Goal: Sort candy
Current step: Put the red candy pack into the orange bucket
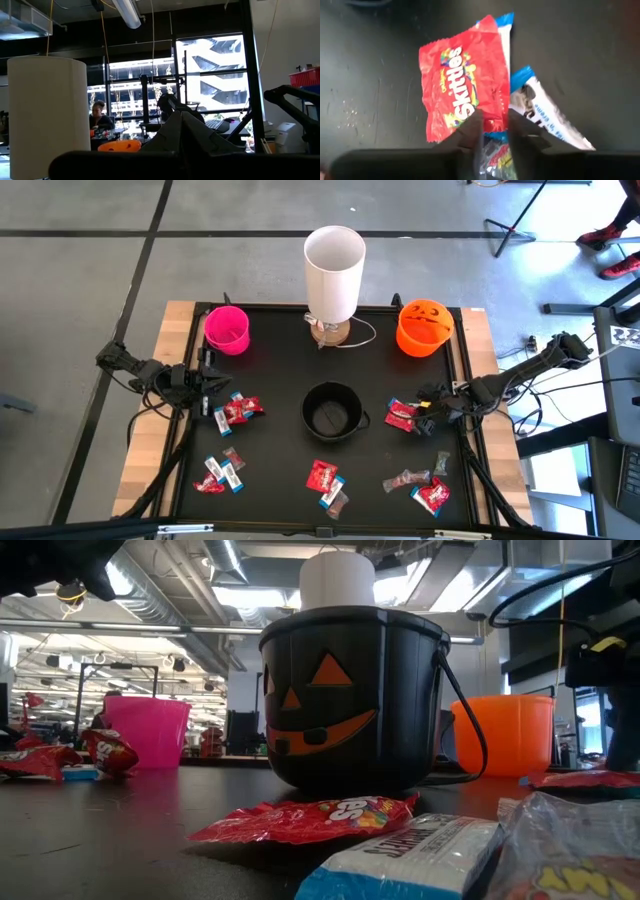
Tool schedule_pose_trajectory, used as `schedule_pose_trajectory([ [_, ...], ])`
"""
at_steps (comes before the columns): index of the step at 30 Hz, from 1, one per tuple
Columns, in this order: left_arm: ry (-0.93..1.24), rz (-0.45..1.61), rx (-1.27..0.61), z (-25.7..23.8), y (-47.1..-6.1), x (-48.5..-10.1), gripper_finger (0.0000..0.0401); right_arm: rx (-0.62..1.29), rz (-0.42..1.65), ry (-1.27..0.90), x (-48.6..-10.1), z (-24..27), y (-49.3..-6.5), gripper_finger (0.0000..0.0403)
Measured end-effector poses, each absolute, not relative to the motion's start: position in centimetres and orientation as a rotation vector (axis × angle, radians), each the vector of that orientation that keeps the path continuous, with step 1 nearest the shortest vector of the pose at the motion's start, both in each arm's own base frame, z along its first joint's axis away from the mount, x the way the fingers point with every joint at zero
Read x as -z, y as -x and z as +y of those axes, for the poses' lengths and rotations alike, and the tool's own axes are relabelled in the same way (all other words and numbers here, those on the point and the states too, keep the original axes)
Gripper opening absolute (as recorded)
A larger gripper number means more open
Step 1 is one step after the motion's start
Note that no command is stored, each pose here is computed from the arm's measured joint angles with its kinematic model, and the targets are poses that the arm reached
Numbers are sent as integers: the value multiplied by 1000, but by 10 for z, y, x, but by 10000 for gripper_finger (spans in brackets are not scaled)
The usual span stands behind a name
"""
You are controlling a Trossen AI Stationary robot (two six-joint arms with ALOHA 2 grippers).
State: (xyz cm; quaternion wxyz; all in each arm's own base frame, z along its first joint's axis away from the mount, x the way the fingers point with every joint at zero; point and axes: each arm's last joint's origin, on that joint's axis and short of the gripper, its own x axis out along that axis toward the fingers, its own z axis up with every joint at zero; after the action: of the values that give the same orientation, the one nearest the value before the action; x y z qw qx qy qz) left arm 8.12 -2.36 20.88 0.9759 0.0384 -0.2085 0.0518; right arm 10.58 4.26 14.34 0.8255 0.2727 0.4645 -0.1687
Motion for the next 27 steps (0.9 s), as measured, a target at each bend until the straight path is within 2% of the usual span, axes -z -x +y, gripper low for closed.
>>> schedule_pose_trajectory([
  [5,-78,-420,-105,-24,-81,-209,4,375,970,-568,-144,42,-106,7],
  [11,-78,-419,-105,-24,-81,-209,4,374,948,-570,-145,42,-107,6],
  [18,-78,-420,-104,-24,-81,-209,4,346,828,-554,-155,45,-117,2],
  [27,-78,-420,-105,-24,-81,-209,4,434,478,-419,-216,40,-126,1],
])
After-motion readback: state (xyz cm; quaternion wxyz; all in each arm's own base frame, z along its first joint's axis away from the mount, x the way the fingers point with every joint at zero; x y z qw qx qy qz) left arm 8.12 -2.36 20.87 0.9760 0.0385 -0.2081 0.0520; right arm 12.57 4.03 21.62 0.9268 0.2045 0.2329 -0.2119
